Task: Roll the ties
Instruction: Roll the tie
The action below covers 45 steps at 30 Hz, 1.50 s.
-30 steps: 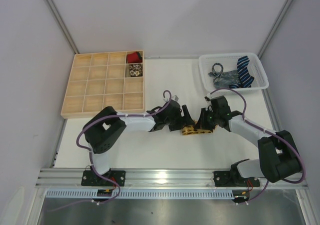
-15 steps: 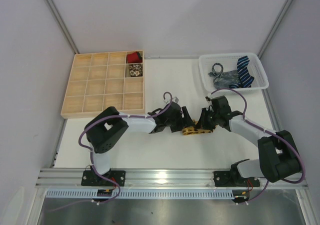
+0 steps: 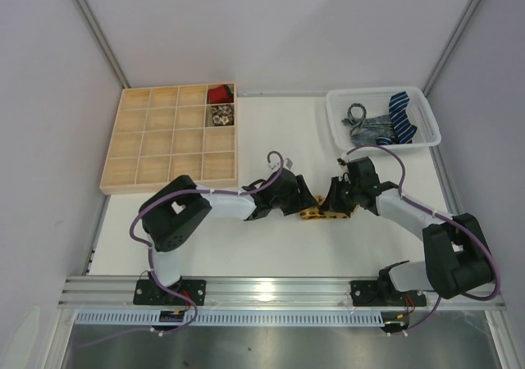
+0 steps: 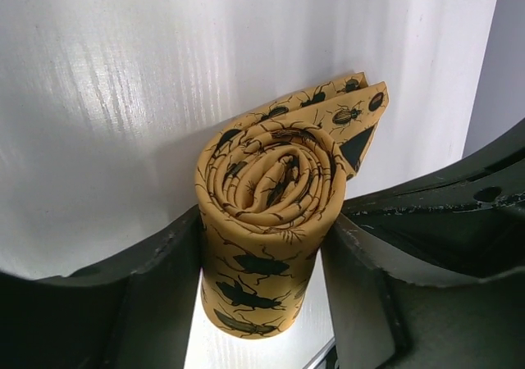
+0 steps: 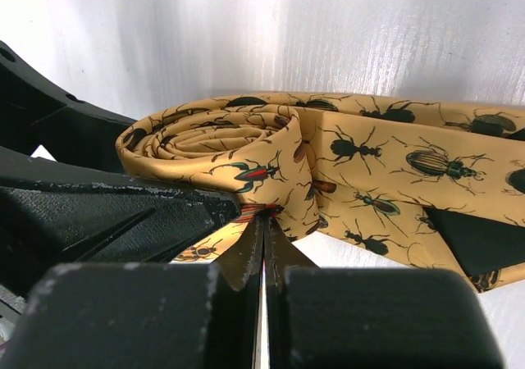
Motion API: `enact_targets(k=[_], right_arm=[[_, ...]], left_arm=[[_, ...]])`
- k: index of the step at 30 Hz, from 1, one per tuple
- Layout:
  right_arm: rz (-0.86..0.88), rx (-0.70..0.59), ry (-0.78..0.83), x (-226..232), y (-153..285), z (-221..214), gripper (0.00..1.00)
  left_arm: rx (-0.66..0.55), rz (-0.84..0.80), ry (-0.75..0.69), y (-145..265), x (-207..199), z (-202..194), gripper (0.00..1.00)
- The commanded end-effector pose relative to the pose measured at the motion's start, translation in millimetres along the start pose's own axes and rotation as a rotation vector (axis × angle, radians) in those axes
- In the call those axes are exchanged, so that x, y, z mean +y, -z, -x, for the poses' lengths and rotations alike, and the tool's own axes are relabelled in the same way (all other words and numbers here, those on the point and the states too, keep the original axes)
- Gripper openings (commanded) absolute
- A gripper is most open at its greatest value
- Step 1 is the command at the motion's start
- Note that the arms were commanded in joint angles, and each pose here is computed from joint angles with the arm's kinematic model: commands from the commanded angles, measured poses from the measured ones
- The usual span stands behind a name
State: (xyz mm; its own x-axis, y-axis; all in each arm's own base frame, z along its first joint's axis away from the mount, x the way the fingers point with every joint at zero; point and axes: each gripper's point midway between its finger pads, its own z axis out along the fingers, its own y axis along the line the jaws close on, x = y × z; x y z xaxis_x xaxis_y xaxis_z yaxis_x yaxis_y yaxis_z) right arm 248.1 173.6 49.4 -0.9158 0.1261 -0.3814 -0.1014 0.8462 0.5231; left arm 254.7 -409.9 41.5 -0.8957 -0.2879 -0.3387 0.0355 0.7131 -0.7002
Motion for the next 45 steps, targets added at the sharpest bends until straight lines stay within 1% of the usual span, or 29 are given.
enact_targets(k=[1,4,5,7,8,10,11,13,14,16,17,19,20,24,26,27,29,31,32,36,37,40,45], right_arm=[[0.010,-0.001,-0.004,1,0,2,0.00],[0.011,0.005,-0.003,2,0,2,0.00],[0.009,0.007,-0.004,1,0,1,0.00],[0.006,0.007,-0.003,1,0,1,0.00],[0.005,0.006,-0.003,1,0,2,0.00],[0.008,-0.001,-0.003,3,2,4,0.00],[0.008,-0.001,-0.003,3,3,4,0.00],[0.004,-0.010,0.001,4,5,7,0.00],[0.000,-0.009,-0.002,5,7,9,0.00],[-0.013,-0.017,-0.004,5,11,12,0.00],[-0.017,-0.026,-0.003,8,16,16,0.00],[-0.040,-0.051,-0.011,7,22,23,0.00],[-0.058,-0.070,-0.012,7,28,29,0.00],[-0.112,-0.117,-0.036,2,44,41,0.00],[-0.125,-0.123,-0.051,-2,46,44,0.00],[-0.121,-0.113,-0.052,-2,45,42,0.00],[-0.072,-0.099,-0.054,5,42,41,0.00],[-0.031,-0.080,-0.060,9,35,38,0.00],[0.015,-0.059,-0.062,16,32,34,0.00],[0.110,0.010,-0.040,36,17,23,0.00],[0.122,0.004,-0.037,38,11,24,0.00],[0.169,0.030,-0.062,46,-1,19,0.00],[0.212,0.061,-0.090,54,-18,18,0.00]], left_arm=[[-0.059,-0.077,-0.029,-2,-22,11,0.60],[-0.056,-0.092,-0.046,-3,-30,14,0.53],[-0.051,-0.091,-0.055,-5,-30,12,0.46],[-0.047,-0.099,-0.066,-6,-33,13,0.40],[-0.047,-0.095,-0.075,-6,-33,13,0.32],[-0.038,-0.083,-0.095,-8,-33,13,0.26],[-0.034,-0.077,-0.112,-8,-33,13,0.19],[-0.022,-0.074,-0.130,-8,-34,13,0.10],[-0.007,-0.054,-0.153,-8,-29,10,0.00],[0.000,-0.040,-0.185,-8,-30,12,0.00],[0.020,-0.001,-0.220,-6,-21,9,0.00],[0.023,0.023,-0.246,-3,-22,14,0.00],[0.044,0.064,-0.274,0,-10,13,0.01],[0.096,0.125,-0.345,8,-1,20,0.00],[0.142,0.187,-0.387,12,14,17,0.01],[0.145,0.209,-0.397,14,17,18,0.00],[0.169,0.274,-0.411,19,29,17,0.01],[0.160,0.332,-0.414,26,37,20,0.00],[0.158,0.340,-0.415,28,39,21,0.00],[0.177,0.412,-0.427,40,47,21,0.00],[0.181,0.439,-0.435,45,50,22,0.01],[0.187,0.481,-0.457,54,52,22,0.01],[0.183,0.495,-0.477,60,44,23,0.00]])
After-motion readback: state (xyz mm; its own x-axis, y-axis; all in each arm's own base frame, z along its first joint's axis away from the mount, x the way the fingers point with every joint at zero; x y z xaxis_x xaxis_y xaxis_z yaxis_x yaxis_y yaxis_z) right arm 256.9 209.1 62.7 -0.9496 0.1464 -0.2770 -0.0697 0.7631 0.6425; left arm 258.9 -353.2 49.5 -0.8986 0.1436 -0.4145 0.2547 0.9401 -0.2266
